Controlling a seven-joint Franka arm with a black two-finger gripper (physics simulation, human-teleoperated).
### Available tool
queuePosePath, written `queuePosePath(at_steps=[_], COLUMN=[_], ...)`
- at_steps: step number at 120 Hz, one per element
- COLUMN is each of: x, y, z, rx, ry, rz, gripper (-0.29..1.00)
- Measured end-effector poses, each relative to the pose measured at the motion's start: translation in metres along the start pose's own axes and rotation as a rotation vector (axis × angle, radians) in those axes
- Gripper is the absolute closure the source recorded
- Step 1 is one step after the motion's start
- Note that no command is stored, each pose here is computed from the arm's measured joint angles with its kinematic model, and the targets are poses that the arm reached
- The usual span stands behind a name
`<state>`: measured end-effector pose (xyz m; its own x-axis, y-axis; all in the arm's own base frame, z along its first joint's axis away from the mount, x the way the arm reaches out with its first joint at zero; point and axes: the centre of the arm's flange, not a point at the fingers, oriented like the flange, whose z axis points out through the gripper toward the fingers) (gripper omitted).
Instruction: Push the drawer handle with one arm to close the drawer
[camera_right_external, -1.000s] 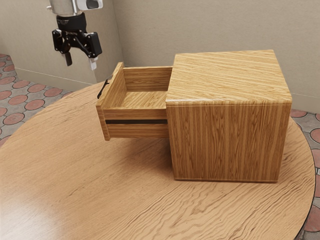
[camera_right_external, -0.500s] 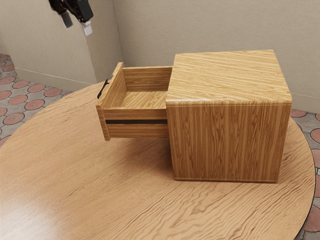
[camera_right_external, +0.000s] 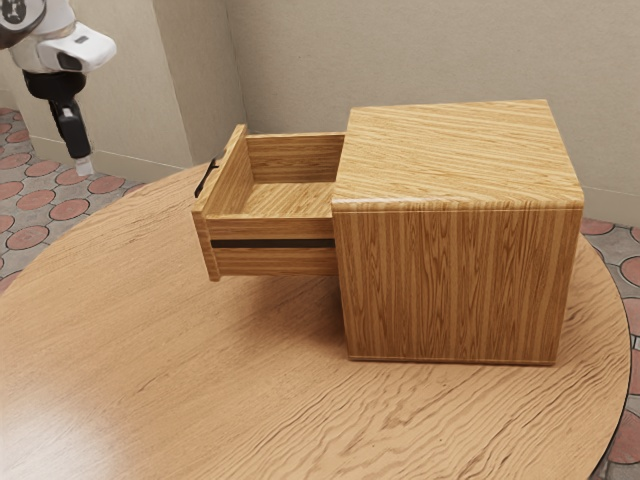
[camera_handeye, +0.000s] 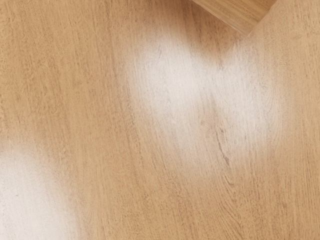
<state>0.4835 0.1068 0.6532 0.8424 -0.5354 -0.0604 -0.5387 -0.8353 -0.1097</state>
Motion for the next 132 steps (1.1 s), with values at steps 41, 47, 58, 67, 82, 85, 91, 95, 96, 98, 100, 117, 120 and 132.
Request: queuePosePath(at_steps=[41,47,58,67,82,85,91,95,96,98,100,117,120,132], x=[-0.004,-0.001,0.006,0.01,0.017,0.019,0.022,0.024,0.025,0.027,0.028,0.054,0.06,0.076], y=[-0.057,-0.065,-0.079,-0.086,-0.095,-0.097,-0.101,-0.103,-0.103,-0.103,-0.103,-0.09,-0.086,-0.077], z=[0.039,0.05,0.072,0.082,0.103,0.106,0.112,0.115,0.115,0.116,0.116,0.114,0.114,0.118], rx=[0.087,0.083,0.073,0.074,0.065,0.063,0.059,0.058,0.059,0.059,0.06,0.069,0.069,0.065], ry=[0.112,0.112,0.107,0.108,0.111,0.113,0.118,0.122,0.123,0.125,0.126,0.143,0.145,0.15], rz=[0.27,0.306,0.363,0.408,0.472,0.482,0.502,0.515,0.519,0.526,0.534,0.62,0.636,0.686], gripper=[0.0,0.0,0.03,0.13,0.35,0.39,0.46,0.5,0.5,0.52,0.54,0.65,0.66,0.7])
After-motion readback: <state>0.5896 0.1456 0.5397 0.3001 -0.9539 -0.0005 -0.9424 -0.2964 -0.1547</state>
